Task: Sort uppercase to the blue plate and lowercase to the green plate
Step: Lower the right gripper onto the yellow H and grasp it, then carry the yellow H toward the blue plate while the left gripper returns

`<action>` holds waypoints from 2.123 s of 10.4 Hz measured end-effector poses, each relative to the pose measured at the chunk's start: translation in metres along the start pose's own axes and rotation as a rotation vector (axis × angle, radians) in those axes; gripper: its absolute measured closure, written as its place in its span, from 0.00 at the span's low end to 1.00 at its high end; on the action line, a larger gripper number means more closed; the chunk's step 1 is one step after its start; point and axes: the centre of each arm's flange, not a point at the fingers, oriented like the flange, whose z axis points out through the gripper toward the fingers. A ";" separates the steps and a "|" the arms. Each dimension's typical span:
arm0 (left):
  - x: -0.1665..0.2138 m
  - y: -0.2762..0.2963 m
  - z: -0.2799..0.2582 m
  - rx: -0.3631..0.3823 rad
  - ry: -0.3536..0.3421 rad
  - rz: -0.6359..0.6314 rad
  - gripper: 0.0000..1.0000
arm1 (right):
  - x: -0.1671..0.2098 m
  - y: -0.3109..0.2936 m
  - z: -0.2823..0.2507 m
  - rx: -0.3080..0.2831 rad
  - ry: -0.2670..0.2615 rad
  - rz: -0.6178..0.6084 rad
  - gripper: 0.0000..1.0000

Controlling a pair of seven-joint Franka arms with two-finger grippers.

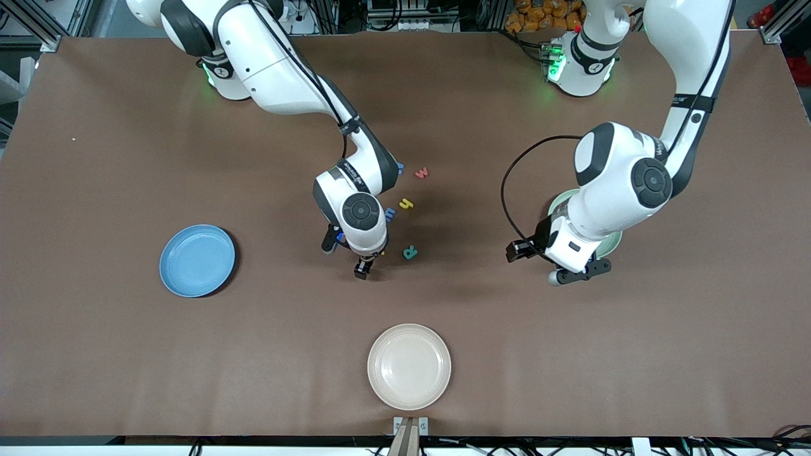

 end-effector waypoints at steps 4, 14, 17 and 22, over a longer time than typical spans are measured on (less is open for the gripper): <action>-0.002 0.003 0.002 -0.001 0.000 -0.006 0.50 | -0.008 0.005 -0.008 0.007 -0.015 -0.008 0.00; -0.001 0.002 0.005 0.001 -0.005 -0.008 0.50 | -0.009 0.011 -0.001 0.006 -0.016 -0.014 0.01; -0.001 0.002 0.005 0.001 -0.005 -0.008 0.50 | -0.014 0.022 0.003 0.020 -0.023 -0.037 0.10; -0.001 0.001 0.007 0.002 -0.007 -0.009 0.50 | -0.019 0.027 -0.003 0.039 -0.028 -0.061 0.61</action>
